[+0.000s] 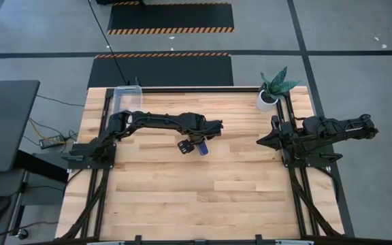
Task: Nest measuring cups in basket
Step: Put the measuring cups into the transparent bin
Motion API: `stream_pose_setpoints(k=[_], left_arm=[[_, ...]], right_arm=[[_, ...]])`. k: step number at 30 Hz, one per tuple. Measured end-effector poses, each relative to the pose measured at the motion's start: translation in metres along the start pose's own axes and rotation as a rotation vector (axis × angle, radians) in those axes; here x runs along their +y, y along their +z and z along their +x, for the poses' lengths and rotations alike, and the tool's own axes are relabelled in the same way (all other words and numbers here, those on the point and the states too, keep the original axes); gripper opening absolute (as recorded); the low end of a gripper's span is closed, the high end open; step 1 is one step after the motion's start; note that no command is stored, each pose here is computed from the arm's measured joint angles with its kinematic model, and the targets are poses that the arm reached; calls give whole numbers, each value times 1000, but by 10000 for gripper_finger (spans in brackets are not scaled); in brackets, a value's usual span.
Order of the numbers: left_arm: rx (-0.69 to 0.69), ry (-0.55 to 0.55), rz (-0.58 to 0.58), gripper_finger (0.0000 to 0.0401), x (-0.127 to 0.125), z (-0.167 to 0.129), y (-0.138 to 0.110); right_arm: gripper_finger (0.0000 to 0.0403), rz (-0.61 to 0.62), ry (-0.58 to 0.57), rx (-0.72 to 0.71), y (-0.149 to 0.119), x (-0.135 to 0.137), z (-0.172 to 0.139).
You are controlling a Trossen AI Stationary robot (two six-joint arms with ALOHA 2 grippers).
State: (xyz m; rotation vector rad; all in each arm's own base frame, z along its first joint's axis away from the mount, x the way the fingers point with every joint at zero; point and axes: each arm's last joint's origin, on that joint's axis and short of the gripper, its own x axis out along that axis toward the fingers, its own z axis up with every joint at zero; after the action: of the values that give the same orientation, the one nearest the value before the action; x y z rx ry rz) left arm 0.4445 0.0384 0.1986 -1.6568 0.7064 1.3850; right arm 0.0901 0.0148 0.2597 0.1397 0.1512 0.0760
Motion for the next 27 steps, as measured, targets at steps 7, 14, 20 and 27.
stream_pose_setpoints(k=[7,14,20,27], left_arm=[[6,-13,8,358,-3,10,-2],[-3,7,25,358,-2,17,-2],[-24,1,29,358,-2,17,-1],[-23,14,35,358,-2,26,-2]], right_arm=[[16,2,8,-14,2,0,0],[16,2,8,-15,2,0,0],[16,2,8,-15,2,0,0],[16,2,9,-14,2,0,0]])
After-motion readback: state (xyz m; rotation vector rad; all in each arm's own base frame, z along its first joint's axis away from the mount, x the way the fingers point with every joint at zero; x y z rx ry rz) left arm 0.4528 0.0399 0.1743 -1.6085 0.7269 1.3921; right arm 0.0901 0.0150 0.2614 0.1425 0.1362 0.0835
